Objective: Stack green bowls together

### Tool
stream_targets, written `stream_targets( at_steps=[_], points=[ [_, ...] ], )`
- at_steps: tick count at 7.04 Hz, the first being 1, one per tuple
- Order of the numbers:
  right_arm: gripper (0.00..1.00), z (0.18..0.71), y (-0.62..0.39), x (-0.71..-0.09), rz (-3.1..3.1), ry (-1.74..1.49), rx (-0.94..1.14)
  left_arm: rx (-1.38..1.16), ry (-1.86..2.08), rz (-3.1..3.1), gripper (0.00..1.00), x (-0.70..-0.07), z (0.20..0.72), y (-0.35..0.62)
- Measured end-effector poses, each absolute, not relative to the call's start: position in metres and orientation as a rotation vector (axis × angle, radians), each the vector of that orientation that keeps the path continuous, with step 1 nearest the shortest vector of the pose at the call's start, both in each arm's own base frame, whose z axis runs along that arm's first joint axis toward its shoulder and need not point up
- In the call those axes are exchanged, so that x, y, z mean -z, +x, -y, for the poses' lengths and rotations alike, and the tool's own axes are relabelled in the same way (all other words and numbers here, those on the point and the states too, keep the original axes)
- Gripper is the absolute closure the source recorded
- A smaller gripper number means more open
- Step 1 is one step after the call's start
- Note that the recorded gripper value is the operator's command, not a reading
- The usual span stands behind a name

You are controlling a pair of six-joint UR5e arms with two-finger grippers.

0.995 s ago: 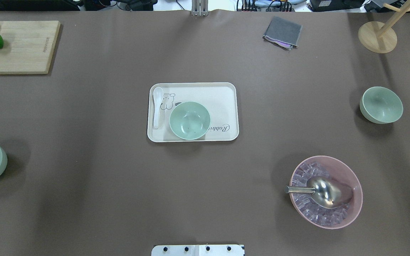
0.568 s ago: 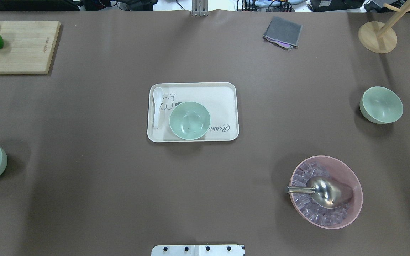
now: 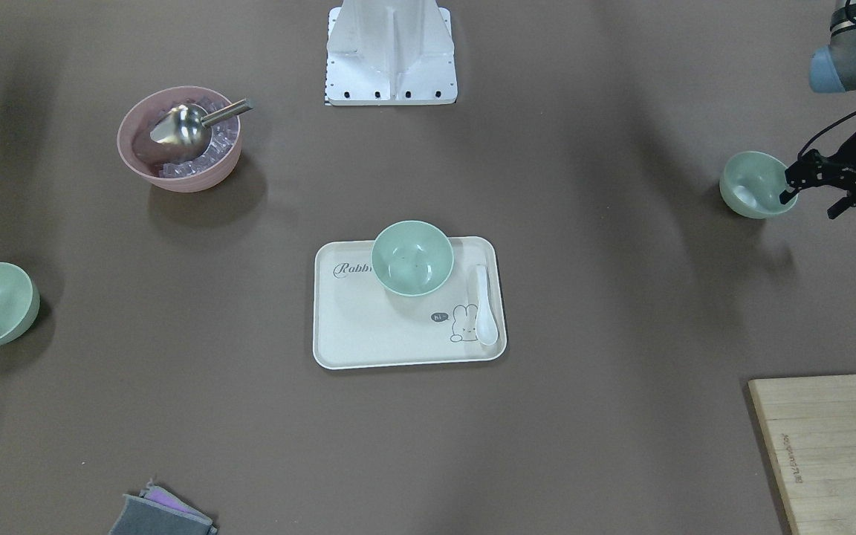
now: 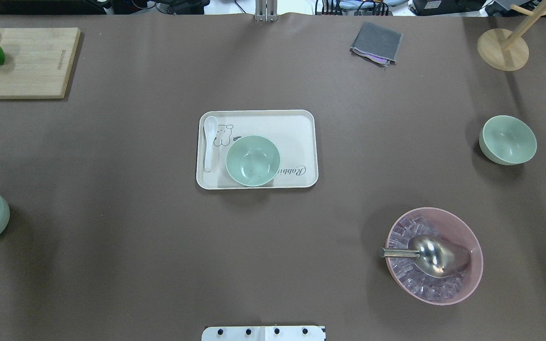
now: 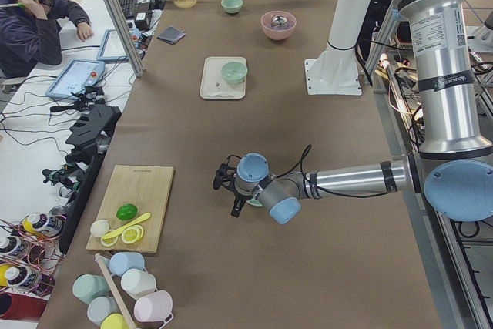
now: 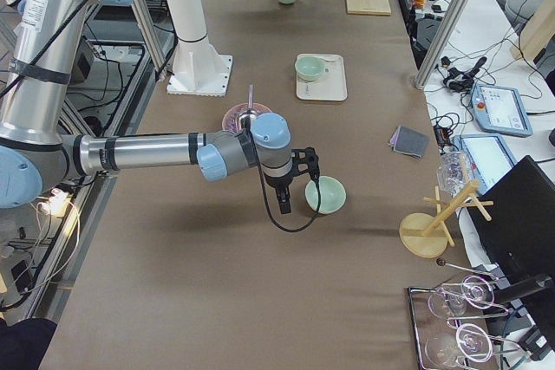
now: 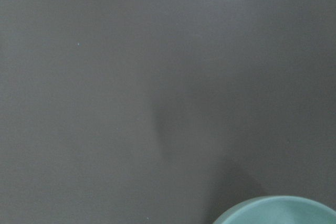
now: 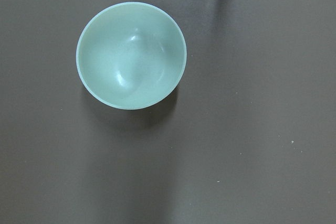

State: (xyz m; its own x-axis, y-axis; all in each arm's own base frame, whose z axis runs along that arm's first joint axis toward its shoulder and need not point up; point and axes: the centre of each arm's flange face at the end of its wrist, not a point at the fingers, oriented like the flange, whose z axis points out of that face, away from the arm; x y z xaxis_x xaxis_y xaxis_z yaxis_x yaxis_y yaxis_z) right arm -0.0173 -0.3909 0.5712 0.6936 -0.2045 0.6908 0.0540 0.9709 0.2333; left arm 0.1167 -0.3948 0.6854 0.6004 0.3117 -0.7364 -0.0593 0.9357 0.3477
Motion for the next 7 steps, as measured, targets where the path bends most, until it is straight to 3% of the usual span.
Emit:
stream_targets(
  at_steps=[1,2,5,6,7],
  points=[
    [0.01,0.391,-0.017,-0.571,0.793,0.205,0.147,-0.226,0.309,-0.910,0.48,-0.690,0.388,0.118],
    [0.01,0.391,-0.018,-0.571,0.793,0.206,0.148,-0.239,0.314,-0.915,0.61,-0.692,0.384,0.119],
    [0.01,0.391,-0.018,-0.571,0.793,0.206,0.148,-0.277,0.324,-0.928,0.75,-0.697,0.367,0.119],
    [0.01,0.391,-0.018,-0.571,0.793,0.206,0.149,-0.280,0.326,-0.930,0.84,-0.698,0.365,0.119],
    [0.01,0.391,-0.018,-0.571,0.794,0.206,0.149,-0.282,0.328,-0.932,1.00,-0.697,0.365,0.119]
  ],
)
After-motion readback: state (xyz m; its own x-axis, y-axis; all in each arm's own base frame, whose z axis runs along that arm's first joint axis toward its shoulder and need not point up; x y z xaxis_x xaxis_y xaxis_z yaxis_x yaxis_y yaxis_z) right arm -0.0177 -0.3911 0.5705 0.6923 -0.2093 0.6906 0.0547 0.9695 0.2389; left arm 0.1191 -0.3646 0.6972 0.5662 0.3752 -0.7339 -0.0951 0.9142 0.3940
